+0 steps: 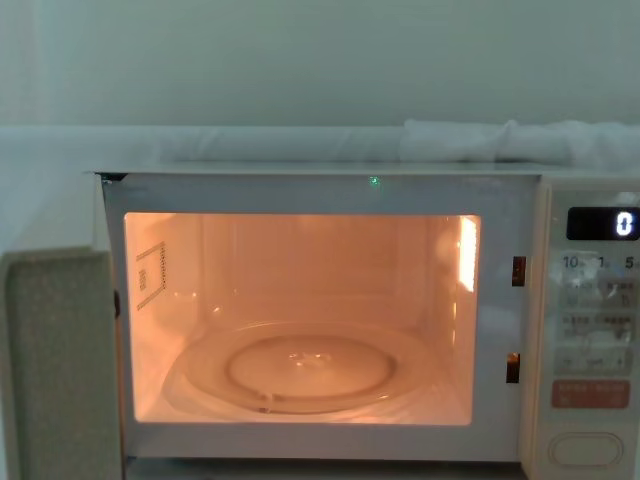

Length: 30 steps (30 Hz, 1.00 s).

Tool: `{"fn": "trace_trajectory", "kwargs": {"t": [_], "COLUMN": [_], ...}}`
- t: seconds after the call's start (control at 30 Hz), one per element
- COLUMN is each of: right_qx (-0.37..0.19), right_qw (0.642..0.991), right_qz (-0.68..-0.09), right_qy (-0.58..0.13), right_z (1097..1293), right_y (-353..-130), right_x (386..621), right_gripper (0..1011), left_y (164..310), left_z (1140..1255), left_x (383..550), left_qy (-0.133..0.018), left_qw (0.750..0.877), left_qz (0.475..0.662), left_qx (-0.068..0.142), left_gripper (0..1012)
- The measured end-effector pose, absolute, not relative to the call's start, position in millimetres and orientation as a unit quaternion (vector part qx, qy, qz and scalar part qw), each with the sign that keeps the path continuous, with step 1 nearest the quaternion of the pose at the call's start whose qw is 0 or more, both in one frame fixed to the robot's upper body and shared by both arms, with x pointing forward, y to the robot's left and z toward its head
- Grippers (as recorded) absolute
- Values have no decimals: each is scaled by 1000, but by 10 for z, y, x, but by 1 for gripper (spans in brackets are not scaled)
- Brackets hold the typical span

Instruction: Press the button to open the microwave door with one hand; close the microwave door with the other hand.

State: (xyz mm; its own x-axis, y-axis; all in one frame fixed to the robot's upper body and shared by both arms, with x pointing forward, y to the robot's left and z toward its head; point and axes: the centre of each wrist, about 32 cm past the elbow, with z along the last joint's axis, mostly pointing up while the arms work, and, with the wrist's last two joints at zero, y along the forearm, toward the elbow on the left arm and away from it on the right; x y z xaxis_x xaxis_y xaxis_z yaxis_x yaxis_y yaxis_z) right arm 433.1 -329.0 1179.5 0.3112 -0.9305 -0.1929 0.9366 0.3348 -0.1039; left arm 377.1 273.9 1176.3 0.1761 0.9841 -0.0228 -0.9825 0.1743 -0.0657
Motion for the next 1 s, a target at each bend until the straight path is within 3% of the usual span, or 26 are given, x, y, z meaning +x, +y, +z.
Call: {"fn": "trace_trajectory", "kwargs": {"t": [0.27, 0.47, 0.63, 0.7, 1.0], "right_qx": [14, 14, 14, 14, 14], "right_qw": [810, 810, 810, 810, 810], "right_qz": [-577, -577, -577, -577, -577], "right_qy": [109, 109, 109, 109, 109], "right_z": [11795, 11796, 11795, 11795, 11795], "right_y": [-3290, -3291, -3290, -3290, -3290], "right_x": [4331, 4331, 4331, 4331, 4331], "right_gripper": [1000, 1000, 1000, 1000, 1000], "left_y": [2886, 3050, 3157, 3205, 3279], "left_z": [11977, 12121, 12222, 12275, 12367], "left_x": [3715, 3680, 3670, 3667, 3682], "left_qy": [-28, -33, -37, -38, -22], "left_qw": [767, 775, 791, 805, 842], "left_qz": [641, 630, 609, 591, 537], "left_qx": [-34, -39, -41, -42, -45], "left_gripper": [0, 0, 0, 0, 0]}}
